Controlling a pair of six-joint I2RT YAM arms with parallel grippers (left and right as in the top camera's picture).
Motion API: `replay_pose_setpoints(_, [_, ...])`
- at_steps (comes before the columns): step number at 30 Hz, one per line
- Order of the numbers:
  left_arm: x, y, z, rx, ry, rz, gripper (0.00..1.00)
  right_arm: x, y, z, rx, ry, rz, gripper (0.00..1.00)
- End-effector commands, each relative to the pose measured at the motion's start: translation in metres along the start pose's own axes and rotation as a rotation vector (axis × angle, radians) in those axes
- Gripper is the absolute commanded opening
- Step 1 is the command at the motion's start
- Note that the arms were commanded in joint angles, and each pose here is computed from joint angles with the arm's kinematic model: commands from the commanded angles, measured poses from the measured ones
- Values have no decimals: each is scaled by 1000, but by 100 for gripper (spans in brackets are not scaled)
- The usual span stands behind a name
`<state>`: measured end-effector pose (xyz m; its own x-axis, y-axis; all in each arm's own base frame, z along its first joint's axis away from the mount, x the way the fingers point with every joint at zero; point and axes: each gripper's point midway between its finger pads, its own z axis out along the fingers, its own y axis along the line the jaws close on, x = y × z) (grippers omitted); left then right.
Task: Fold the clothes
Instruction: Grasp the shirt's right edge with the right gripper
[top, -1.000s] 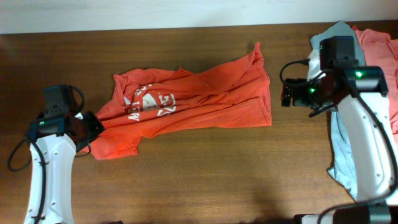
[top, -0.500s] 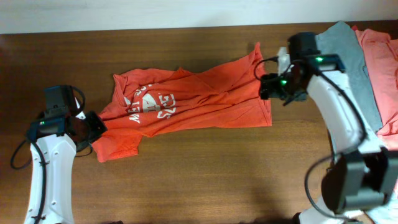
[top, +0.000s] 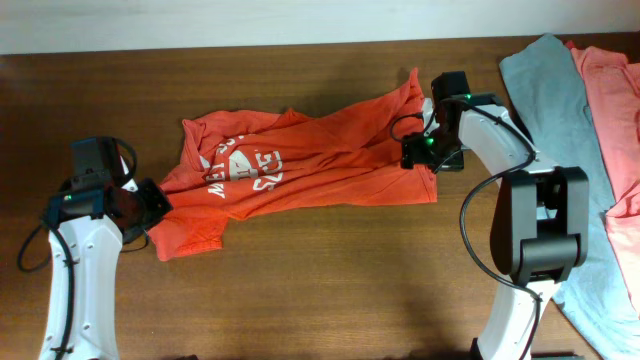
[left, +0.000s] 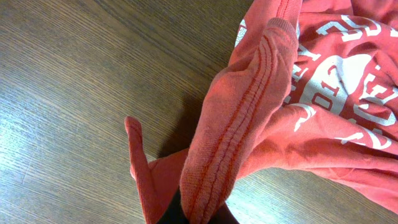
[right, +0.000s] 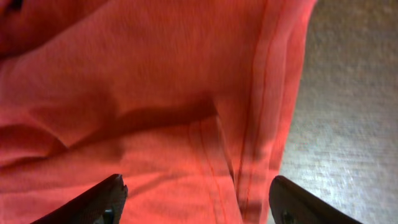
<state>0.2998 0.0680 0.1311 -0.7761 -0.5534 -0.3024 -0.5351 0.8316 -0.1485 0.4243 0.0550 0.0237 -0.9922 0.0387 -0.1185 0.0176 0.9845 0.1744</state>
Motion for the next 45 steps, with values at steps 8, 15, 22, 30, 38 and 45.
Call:
replay_pose_setpoints(8, [0, -2, 0, 9, 3, 16, 0, -4, 2, 9, -11, -7, 3, 72])
replay_pose_setpoints(15, [0, -2, 0, 10, 2, 16, 0, -5, 8, 16, -53, -2, 2, 65])
replay_pose_setpoints(22, [0, -2, 0, 10, 2, 16, 0, -6, 8, 16, -53, -6, 1, 35])
replay_pose_setpoints(30, [1, -1, 0, 9, 5, 16, 9, -4, 7, 12, -47, 4, 6, 4])
replay_pose_setpoints(38, [-9, -5, -6, 21, -25, 18, 0, -19, 6, -75, -9, -114, -5, 4])
replay_pose_setpoints(45, [-33, -16, -45, 46, -105, 77, 0, 0, 21, -191, -2, -306, -71, 4])
